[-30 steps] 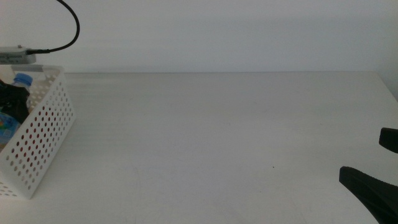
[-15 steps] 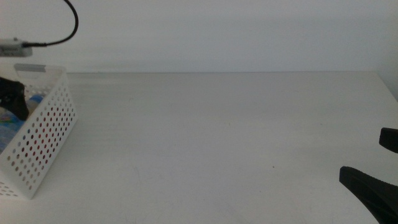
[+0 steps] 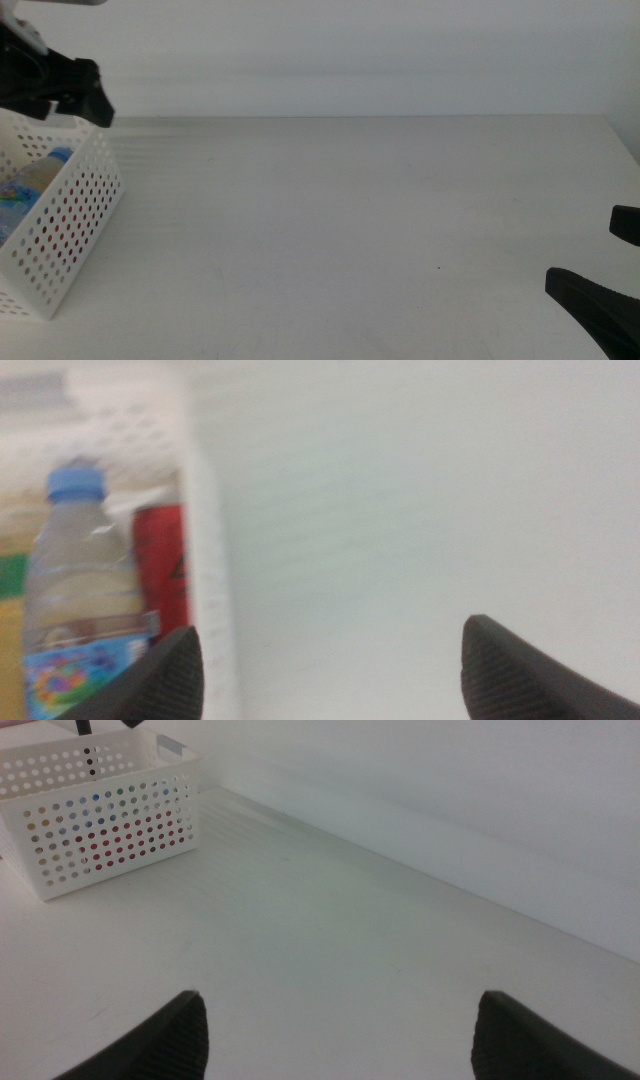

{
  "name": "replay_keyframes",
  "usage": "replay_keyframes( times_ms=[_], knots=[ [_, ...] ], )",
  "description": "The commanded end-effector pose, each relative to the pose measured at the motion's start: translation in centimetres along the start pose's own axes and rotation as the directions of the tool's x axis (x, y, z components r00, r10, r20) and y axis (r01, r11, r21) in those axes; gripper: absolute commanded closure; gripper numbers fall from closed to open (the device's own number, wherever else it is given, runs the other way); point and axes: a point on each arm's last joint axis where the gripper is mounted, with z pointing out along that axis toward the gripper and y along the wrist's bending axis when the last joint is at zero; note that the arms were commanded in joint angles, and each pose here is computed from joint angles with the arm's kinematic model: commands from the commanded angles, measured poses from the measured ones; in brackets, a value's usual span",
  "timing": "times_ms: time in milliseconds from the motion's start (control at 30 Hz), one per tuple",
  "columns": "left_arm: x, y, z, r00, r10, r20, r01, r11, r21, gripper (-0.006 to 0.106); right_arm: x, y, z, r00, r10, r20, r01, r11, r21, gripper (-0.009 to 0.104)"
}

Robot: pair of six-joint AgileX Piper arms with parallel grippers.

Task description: Use arms to grab the bottles and put them into the dustbin to the left of the table.

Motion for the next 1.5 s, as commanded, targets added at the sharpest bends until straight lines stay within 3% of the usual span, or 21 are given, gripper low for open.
replay_keyframes(
  times_ms=[0,167,500,867,1033,1200,1467],
  knots=[
    [-0.1,-2.1,-3.0,0.985,0.001,0.171,-0.004,1.000,0.015,0.023,-1.5,-0.2,-0.1,0.996,-0.014,0.090,0.013,1.000,0.017,0.025],
    [1.7,-4.9,-5.1,0.956,0.002,0.292,-0.022,0.998,0.067,0.023,-1.5,-0.2,-0.1,0.996,-0.014,0.090,0.013,1.000,0.017,0.025],
    [4.0,-7.0,-8.7,0.909,0.011,0.417,-0.055,0.994,0.094,0.023,-1.5,-0.2,-0.1,0.996,-0.014,0.090,0.013,1.000,0.017,0.025],
    [4.9,-7.4,-11.2,0.858,0.071,0.509,-0.108,0.993,0.042,0.023,-1.5,-0.2,-0.1,0.996,-0.014,0.090,0.013,1.000,0.017,0.025],
    [5.3,-7.1,-12.3,0.736,0.086,0.671,-0.067,0.996,-0.054,0.023,-1.5,-0.2,-0.1,0.996,-0.014,0.090,0.013,1.000,0.017,0.025],
    [6.3,-6.9,-13.4,0.635,0.067,0.769,-0.012,0.997,-0.077,0.023,-1.5,-0.2,-0.1,0.996,-0.014,0.090,0.013,1.000,0.017,0.025],
    [7.0,-7.0,-14.5,0.618,0.102,0.780,-0.025,0.994,-0.111,0.023,-1.5,-0.2,-0.1,0.996,-0.014,0.090,0.013,1.000,0.017,0.025]
  ],
)
